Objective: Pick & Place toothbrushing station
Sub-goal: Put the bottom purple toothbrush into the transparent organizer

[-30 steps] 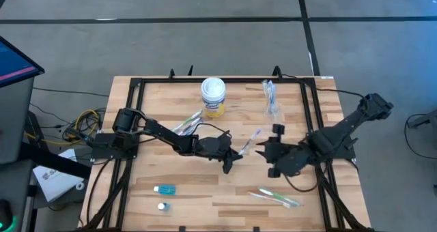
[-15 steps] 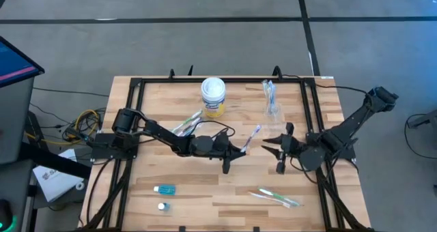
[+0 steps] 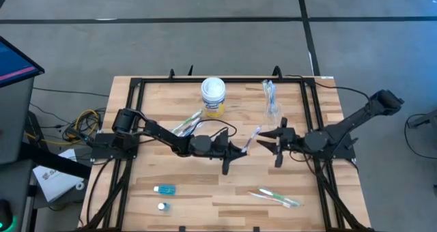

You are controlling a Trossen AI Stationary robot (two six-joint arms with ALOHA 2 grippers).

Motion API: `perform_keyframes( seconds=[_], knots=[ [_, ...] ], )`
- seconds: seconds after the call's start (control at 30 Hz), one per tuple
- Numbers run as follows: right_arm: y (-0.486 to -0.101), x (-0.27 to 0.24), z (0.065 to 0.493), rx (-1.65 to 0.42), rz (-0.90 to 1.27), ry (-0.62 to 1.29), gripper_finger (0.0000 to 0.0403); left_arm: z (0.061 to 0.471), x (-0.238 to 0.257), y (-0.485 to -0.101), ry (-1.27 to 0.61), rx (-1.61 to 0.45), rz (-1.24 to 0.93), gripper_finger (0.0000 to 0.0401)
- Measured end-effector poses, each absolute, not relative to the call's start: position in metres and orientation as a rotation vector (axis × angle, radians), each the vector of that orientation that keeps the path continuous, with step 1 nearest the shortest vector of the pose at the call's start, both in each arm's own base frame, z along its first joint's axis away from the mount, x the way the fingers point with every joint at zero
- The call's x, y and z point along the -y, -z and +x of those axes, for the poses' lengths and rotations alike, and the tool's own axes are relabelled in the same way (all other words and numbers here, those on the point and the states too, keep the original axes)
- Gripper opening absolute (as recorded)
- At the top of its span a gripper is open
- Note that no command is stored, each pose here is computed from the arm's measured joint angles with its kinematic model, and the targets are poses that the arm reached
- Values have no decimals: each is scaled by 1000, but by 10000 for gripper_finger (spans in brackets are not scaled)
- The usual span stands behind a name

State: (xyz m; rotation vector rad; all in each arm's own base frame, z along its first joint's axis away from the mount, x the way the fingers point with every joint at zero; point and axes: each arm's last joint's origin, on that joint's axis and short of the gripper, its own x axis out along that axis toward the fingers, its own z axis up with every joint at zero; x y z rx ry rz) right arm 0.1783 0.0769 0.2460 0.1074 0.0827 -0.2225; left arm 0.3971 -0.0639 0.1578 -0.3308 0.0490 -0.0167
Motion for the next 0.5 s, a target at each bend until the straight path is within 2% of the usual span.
perform_keyframes(
  seconds=[0.27, 0.4, 0.5],
  knots=[
    [-247, -64, 188, -69, 136, 188, 175, 397, 64, -158, 20, -47, -330, 16],
    [-251, -61, 189, -35, 152, 168, 180, 397, 64, -158, 20, -47, -330, 17],
    [-251, -59, 190, -37, 150, 174, 166, 397, 64, -158, 19, -48, -330, 17]
  ],
)
